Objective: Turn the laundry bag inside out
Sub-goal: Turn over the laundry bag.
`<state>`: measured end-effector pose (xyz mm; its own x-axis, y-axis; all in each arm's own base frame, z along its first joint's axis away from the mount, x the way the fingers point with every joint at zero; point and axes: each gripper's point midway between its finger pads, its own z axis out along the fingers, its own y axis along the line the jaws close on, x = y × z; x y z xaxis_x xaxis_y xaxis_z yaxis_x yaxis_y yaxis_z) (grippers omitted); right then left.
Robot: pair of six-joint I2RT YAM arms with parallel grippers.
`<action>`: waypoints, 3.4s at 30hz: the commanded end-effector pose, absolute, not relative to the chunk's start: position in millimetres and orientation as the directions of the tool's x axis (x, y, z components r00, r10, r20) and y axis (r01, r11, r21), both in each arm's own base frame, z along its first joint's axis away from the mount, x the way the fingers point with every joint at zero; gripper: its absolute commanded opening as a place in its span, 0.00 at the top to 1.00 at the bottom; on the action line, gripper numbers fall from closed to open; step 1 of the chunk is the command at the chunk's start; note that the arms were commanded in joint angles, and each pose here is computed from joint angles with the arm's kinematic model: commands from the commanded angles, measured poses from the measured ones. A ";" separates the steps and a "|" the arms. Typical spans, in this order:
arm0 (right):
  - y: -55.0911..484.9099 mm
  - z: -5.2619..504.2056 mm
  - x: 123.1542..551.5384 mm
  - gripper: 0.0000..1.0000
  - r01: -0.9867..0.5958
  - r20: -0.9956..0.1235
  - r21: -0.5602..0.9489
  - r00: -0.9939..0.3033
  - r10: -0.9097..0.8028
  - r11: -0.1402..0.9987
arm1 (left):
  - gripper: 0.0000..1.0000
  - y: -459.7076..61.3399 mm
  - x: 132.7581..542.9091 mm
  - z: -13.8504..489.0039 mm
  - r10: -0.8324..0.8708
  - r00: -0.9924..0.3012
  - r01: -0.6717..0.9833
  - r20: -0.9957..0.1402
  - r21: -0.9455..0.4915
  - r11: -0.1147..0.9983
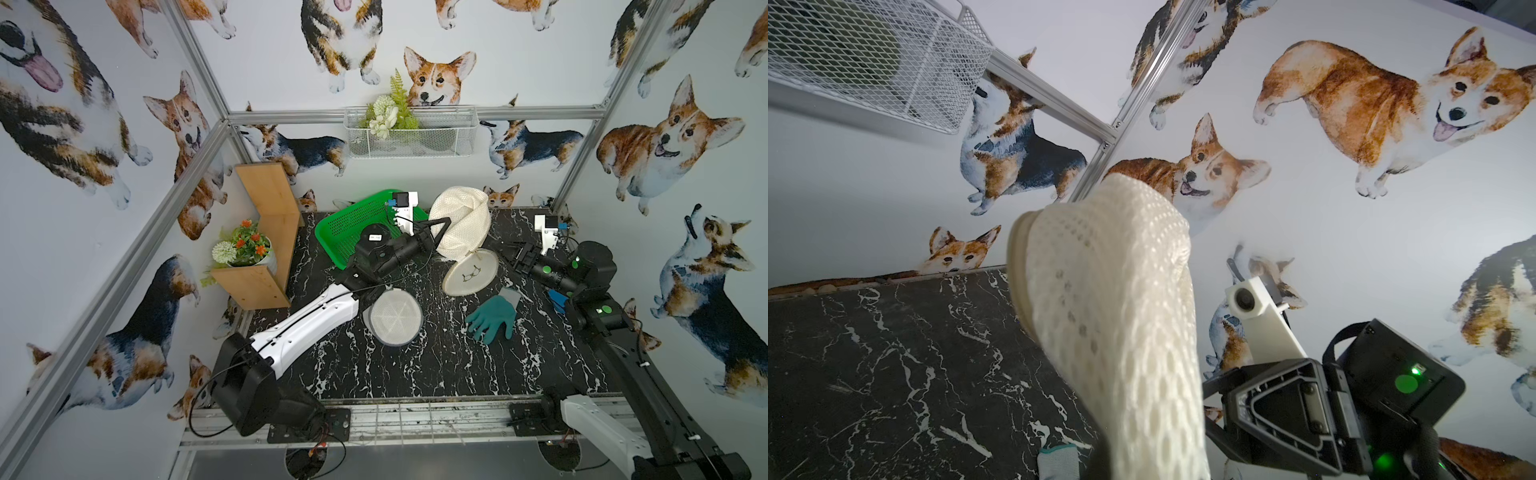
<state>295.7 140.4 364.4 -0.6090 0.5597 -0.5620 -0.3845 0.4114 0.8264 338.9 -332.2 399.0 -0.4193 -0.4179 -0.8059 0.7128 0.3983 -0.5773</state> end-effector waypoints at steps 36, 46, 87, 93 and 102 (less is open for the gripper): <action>95.5 315.5 316.1 1.00 -0.267 -0.551 0.830 -0.528 0.646 0.489 | 1.00 -313.5 337.2 477.3 -0.669 -0.391 0.747 -0.632 -0.642 0.170; 116.4 320.4 338.5 0.68 -0.381 -0.630 0.775 -0.519 0.578 0.504 | 1.00 -327.9 339.6 479.3 -0.643 -0.522 0.695 -0.560 -0.716 0.060; 159.3 419.8 366.4 0.32 -0.374 -0.939 -0.333 0.043 -0.342 0.866 | 1.00 -358.8 319.5 411.8 -0.122 -0.469 0.798 -0.875 -0.479 0.367; 162.4 436.1 360.1 0.34 -0.313 -0.913 -0.408 0.144 -0.382 0.858 | 1.00 -359.0 320.9 402.6 -0.087 -0.513 0.778 -0.854 -0.505 0.374; 161.5 440.4 337.5 0.56 -0.308 -0.893 -0.445 0.226 -0.390 0.841 | 1.00 -360.2 327.9 393.3 -0.051 -0.563 0.749 -0.825 -0.535 0.392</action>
<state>341.1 164.2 423.0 0.1554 -0.4003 -0.9031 -0.3485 0.8332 -0.4293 329.8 -359.5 396.5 -0.5477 -0.0754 -0.8333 0.7500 0.3971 -0.5289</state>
